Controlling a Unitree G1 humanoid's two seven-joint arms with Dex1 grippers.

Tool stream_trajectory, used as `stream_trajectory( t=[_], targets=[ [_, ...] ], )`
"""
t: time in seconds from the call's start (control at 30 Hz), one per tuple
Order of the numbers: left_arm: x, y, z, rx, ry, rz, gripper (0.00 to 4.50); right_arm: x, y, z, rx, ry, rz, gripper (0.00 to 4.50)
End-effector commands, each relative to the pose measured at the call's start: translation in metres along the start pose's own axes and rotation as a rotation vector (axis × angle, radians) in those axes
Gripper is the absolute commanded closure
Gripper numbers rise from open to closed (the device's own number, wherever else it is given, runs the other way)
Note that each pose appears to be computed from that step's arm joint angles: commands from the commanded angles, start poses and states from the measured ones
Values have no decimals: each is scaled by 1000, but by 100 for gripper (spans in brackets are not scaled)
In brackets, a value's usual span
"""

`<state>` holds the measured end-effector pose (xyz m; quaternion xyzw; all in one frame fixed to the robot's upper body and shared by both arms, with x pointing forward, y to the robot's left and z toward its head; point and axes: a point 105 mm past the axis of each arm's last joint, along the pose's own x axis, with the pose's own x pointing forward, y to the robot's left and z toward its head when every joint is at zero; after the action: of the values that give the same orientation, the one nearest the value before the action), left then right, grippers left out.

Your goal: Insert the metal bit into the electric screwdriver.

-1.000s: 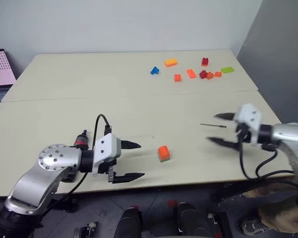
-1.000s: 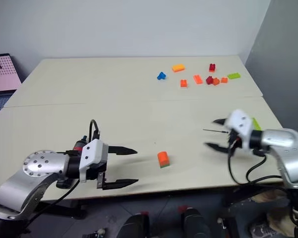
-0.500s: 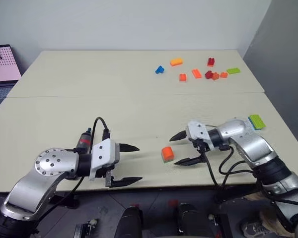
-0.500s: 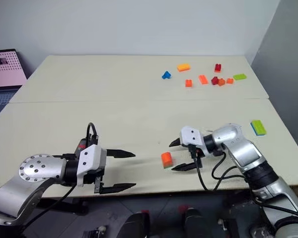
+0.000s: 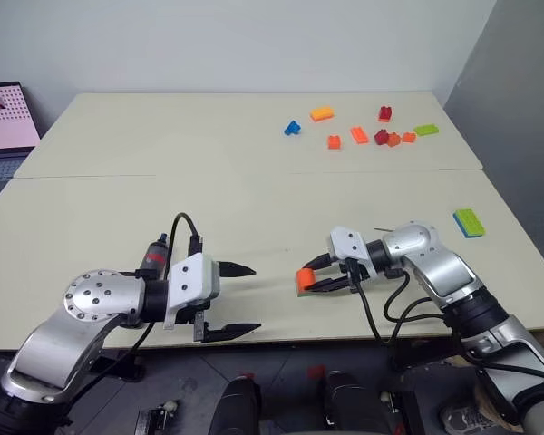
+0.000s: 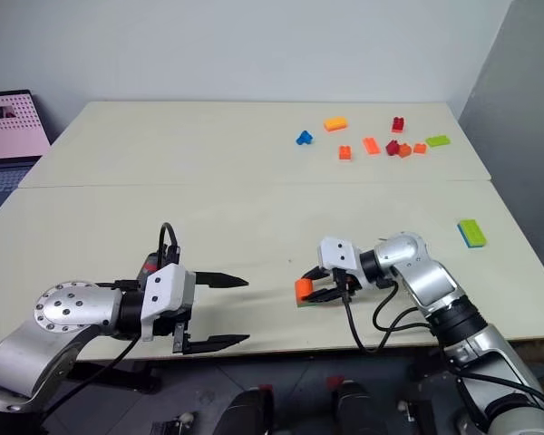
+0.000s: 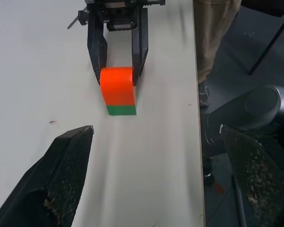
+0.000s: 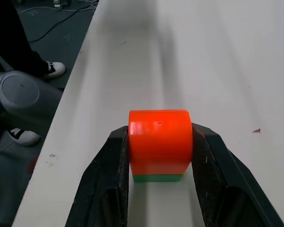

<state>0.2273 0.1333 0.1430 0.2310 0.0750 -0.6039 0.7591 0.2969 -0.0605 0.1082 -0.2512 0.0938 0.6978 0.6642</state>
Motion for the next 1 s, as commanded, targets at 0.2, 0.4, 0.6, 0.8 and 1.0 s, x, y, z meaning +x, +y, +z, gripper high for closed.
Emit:
stream_trajectory(
  t=[0.2, 0.4, 0.6, 0.8, 1.0],
  targets=[
    [21, 10, 38, 15, -203, 52, 0, -106, -42, 5, 129, -150, -652, 310],
    [36, 10, 45, 25, -243, 15, 0, -194, -47, -41, 260, -72, -1196, 310],
    [48, 14, 52, 44, -279, -11, 0, -248, -44, -81, 410, -8, -1552, 310],
    [54, 15, 56, 65, -294, -26, 0, -250, -63, -82, 435, -36, -1559, 310],
    [57, 18, 58, 70, -308, -8, 0, -246, -80, -83, 471, -69, -1543, 310]
  ],
)
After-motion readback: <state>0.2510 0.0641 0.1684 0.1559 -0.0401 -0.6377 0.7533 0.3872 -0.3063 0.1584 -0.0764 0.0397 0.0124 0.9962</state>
